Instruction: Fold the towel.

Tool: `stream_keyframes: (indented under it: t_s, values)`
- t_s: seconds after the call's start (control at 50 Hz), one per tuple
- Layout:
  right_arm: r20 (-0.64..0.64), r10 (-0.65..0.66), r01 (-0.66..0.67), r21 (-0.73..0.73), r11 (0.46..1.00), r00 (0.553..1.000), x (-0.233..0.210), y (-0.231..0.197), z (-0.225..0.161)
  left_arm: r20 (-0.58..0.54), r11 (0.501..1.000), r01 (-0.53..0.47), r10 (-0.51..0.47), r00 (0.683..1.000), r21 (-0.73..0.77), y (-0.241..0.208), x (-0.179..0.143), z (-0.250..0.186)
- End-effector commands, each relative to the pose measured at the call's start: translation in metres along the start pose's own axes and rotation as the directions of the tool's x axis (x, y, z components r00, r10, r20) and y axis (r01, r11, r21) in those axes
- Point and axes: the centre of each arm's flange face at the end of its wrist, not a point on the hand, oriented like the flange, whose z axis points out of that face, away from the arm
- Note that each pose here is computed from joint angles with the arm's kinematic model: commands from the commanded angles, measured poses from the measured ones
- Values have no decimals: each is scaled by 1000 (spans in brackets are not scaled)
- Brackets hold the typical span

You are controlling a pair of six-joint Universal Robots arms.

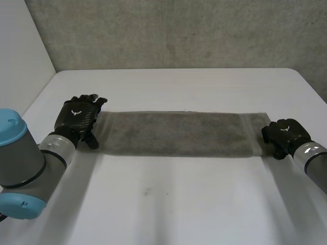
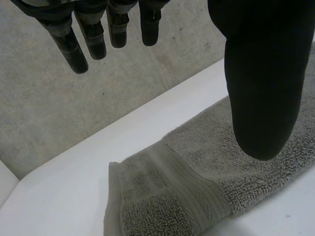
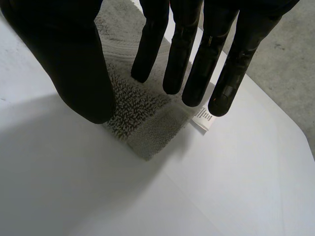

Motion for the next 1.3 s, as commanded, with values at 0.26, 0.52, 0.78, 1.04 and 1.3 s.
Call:
stream_keyframes:
  t_s: [0.26,0.52,0.78,1.04,1.3]
  values:
    - [-73,8,-9,-13,1000,997,25,12,10,-2,1000,2,-2,1000,-18,5,1,-2]
    - [-341,21,-41,-52,998,940,138,34,-2,-4,1000,2,-2,1000,-19,5,1,-2]
    - [-323,-63,127,181,975,944,124,-73,5,-1,1000,2,-2,1000,-16,4,0,-2]
    - [188,-226,96,525,845,956,-130,-172,-27,3,1000,2,-2,1000,-19,5,-1,-2]
    - [441,-332,87,489,868,834,-255,-120,-53,1,1000,2,-2,1000,-18,5,0,-2]
